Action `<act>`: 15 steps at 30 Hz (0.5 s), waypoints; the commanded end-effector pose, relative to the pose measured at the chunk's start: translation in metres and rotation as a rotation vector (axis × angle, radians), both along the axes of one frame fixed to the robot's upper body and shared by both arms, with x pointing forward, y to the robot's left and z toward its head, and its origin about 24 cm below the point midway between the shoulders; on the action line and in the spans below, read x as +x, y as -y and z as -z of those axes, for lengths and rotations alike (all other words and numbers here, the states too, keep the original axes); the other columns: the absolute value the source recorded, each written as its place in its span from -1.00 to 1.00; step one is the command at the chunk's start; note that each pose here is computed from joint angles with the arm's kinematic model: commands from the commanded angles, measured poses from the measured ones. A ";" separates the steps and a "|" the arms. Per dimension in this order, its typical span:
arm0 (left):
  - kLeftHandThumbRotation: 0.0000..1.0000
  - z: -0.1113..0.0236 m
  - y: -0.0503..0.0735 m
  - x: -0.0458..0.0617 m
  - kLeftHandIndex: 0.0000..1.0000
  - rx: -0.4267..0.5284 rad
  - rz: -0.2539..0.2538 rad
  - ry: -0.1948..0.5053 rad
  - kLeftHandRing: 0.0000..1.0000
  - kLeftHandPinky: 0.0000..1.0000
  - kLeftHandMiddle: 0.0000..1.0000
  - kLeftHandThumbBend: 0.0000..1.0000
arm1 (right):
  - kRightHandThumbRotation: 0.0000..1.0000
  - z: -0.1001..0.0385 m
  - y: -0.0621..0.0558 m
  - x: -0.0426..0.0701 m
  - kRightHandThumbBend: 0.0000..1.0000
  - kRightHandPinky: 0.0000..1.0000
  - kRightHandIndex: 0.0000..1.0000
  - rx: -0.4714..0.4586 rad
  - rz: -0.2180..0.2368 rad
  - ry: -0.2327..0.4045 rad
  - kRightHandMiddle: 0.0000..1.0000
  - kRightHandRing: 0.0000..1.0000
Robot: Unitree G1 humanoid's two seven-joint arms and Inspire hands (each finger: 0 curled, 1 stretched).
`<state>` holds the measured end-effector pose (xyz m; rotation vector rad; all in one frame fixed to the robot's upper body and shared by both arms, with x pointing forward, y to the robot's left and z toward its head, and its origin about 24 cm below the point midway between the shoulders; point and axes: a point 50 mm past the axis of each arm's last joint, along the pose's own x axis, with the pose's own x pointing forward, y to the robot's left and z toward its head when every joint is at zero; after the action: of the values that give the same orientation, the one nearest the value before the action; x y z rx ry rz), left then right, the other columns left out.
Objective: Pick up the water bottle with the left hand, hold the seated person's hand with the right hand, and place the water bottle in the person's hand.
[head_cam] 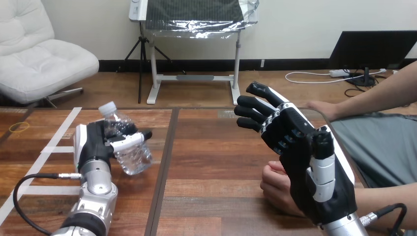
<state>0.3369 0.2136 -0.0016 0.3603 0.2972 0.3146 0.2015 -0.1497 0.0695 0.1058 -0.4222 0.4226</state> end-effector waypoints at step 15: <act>-1.00 -0.037 0.012 0.005 -0.08 0.044 0.086 0.343 -0.21 -0.38 -0.12 0.30 | 0.96 -0.025 0.029 0.040 0.64 0.44 0.62 -0.291 0.158 0.158 0.61 0.57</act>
<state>0.3309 0.2093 0.0048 0.3613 0.1308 0.3072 0.2218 -0.1663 0.0700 -0.1428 -0.4059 0.3745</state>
